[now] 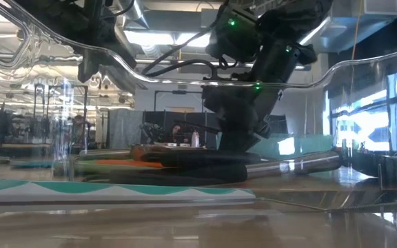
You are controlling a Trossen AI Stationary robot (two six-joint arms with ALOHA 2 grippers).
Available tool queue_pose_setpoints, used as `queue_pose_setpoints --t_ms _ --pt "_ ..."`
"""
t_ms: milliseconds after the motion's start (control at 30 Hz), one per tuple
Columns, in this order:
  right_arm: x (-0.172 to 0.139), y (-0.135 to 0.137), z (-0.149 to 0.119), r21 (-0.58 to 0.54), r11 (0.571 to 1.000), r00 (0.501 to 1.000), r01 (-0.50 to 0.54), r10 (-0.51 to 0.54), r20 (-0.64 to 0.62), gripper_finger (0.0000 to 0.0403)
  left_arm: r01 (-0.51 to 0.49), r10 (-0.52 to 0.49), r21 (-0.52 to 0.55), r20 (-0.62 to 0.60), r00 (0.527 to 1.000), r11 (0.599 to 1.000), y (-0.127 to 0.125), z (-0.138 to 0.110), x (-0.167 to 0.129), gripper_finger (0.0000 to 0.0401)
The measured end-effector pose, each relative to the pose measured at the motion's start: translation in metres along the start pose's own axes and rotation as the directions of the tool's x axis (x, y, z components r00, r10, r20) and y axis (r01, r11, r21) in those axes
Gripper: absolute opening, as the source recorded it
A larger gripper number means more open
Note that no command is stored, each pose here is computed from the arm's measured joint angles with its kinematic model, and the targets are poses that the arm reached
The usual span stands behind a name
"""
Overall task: Pick & Place Kitchen Items
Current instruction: Put the orange table knife into the transparent bin
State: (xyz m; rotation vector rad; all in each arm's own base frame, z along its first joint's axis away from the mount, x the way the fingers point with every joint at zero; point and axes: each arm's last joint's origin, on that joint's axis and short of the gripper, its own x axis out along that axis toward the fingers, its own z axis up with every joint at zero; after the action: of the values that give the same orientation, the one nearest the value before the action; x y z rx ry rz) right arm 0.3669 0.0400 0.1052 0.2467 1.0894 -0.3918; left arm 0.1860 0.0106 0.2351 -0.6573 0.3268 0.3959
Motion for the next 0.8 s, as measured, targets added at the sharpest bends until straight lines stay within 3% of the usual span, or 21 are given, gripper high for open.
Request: queue_pose_setpoints --t_ms 233,400,600,800 --pt "0.0 -0.004 -0.002 -0.007 0.997 0.997 0.078 -0.078 0.008 0.0015 0.0 0.0 -0.012 -0.001 1.0 1.0 0.0 0.0 0.0 0.0004" --pt "0.0 -0.007 -0.003 -0.014 0.992 0.992 0.128 -0.128 0.005 0.0015 0.003 -0.009 -0.097 -0.065 0.998 0.995 0.004 -0.002 0.009 0.0004" --pt "0.0 -0.007 -0.003 -0.015 0.992 0.992 0.128 -0.128 0.003 0.0015 0.043 -0.086 -0.165 -0.267 0.96 0.985 0.016 -0.01 0.039 0.0004" --pt "0.0 -0.007 -0.003 -0.02 0.991 0.992 0.129 -0.129 0.002 0.0015 0.162 -0.195 -0.152 -0.233 0.953 0.975 0.033 -0.004 0.081 0.0014"
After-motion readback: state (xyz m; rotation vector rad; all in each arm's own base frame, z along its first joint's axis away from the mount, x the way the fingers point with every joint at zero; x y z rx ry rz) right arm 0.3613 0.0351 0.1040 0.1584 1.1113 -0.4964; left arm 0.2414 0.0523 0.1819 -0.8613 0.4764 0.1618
